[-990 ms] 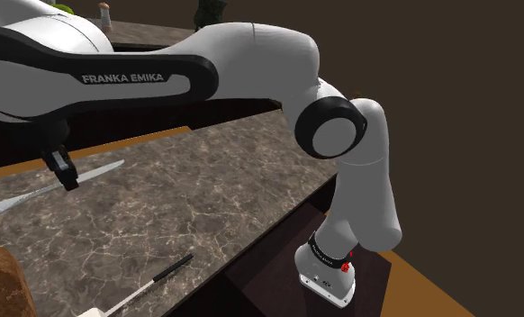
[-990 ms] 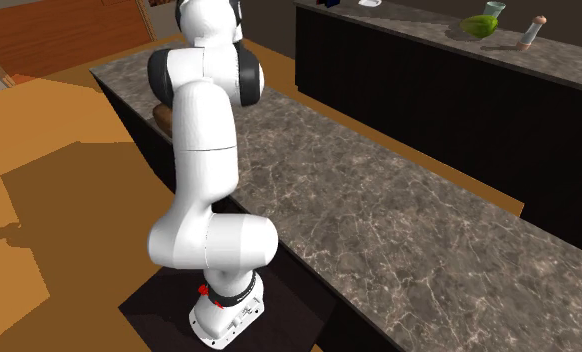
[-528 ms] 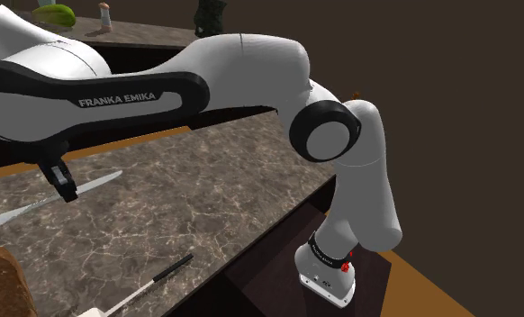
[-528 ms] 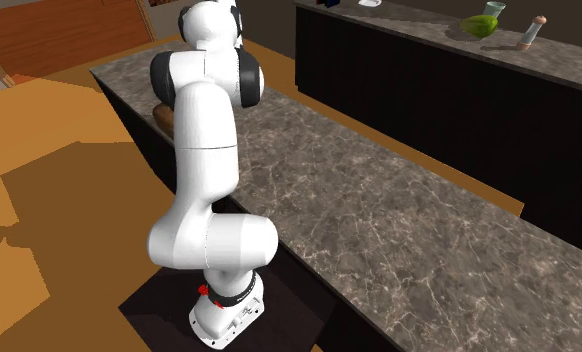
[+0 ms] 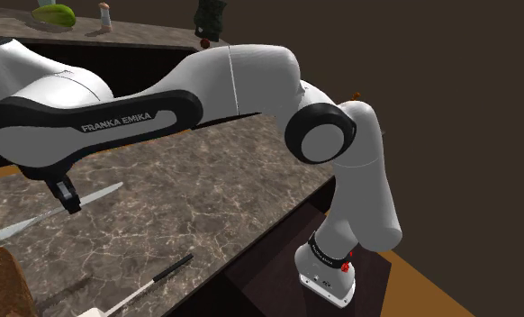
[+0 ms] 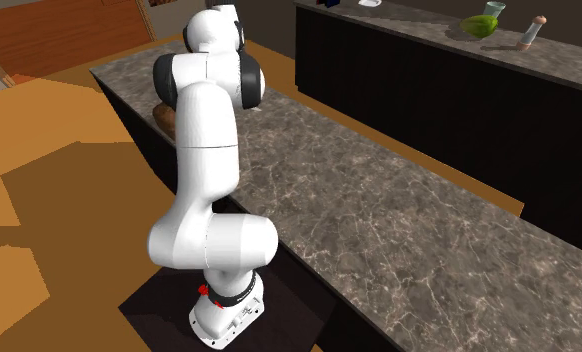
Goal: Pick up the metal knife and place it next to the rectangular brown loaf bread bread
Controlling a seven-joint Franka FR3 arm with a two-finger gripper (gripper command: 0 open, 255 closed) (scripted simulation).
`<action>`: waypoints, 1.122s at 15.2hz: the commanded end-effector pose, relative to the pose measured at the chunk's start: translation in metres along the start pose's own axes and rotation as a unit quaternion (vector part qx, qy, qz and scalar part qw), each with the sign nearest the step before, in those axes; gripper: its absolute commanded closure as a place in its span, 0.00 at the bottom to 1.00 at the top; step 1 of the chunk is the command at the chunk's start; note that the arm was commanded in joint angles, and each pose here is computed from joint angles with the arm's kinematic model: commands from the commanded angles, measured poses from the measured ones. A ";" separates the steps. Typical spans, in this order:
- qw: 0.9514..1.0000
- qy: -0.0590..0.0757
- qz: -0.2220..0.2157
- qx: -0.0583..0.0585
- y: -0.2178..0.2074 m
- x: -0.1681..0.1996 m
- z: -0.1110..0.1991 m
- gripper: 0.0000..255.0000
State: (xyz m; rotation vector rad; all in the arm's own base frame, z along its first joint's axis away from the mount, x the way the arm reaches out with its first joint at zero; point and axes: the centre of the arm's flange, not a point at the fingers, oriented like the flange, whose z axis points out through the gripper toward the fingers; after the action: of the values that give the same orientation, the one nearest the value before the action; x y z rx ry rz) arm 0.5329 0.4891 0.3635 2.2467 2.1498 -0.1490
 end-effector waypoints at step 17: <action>1.000 0.000 0.000 0.000 0.003 0.009 0.095 1.00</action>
State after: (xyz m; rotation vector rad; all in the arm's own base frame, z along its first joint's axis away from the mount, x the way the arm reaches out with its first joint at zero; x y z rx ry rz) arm 0.5320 0.4897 0.2732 2.2468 2.1499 -0.1487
